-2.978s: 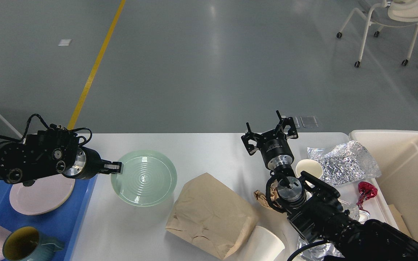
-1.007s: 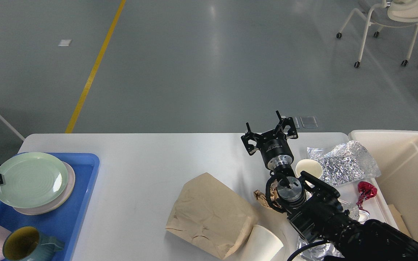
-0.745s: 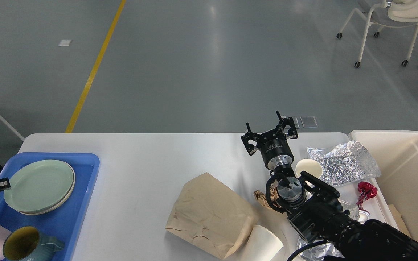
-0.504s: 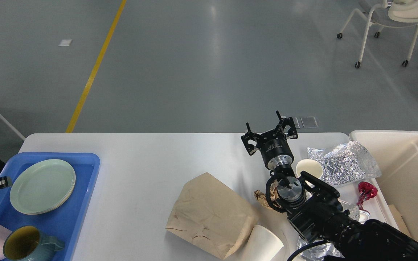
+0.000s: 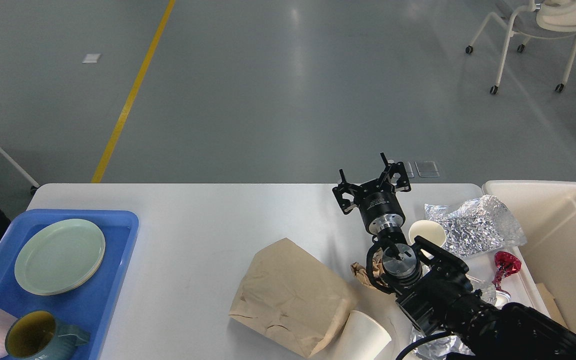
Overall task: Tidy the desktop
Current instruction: 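Release the plate and raise the left gripper above the tray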
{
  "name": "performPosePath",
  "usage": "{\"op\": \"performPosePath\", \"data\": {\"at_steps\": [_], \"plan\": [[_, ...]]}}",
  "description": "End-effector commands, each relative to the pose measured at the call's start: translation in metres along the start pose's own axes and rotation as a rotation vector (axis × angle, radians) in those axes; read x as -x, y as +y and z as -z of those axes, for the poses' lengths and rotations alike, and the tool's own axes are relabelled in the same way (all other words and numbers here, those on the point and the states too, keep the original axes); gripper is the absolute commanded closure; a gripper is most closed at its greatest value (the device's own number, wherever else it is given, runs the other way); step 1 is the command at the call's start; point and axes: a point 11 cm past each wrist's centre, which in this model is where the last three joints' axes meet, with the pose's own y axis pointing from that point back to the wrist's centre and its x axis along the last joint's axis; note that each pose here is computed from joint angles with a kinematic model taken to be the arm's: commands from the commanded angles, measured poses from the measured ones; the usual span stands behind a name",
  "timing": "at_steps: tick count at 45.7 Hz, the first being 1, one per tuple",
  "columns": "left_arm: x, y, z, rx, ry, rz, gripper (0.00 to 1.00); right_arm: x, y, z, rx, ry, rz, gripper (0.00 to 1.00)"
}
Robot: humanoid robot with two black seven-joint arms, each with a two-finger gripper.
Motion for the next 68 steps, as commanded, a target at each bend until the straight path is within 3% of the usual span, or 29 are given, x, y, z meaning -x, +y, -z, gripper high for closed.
{"op": "performPosePath", "data": {"at_steps": [1,6,17,29,57,68], "plan": [[-0.018,0.0,-0.041,0.259,0.332,-0.046,0.06,0.0,0.0,0.0,0.0,0.0,0.0,0.0],[-0.023,0.001,-0.052,0.424,0.547,-0.105,0.05,-0.001,0.0,0.0,0.0,0.0,-0.001,0.0],[0.026,-0.049,-0.07,0.546,0.937,-0.091,0.04,0.0,0.0,0.0,0.0,0.0,0.0,0.0],[0.088,-0.079,-0.078,0.521,1.098,0.079,0.03,-0.001,0.0,0.0,0.0,0.0,-0.001,0.0],[0.146,-0.111,-0.091,0.53,1.284,0.057,0.02,0.0,0.0,0.0,0.0,0.0,0.0,0.0],[0.184,-0.112,-0.071,0.507,1.362,0.049,0.02,0.0,0.0,0.0,0.0,0.0,0.0,0.0]]}}
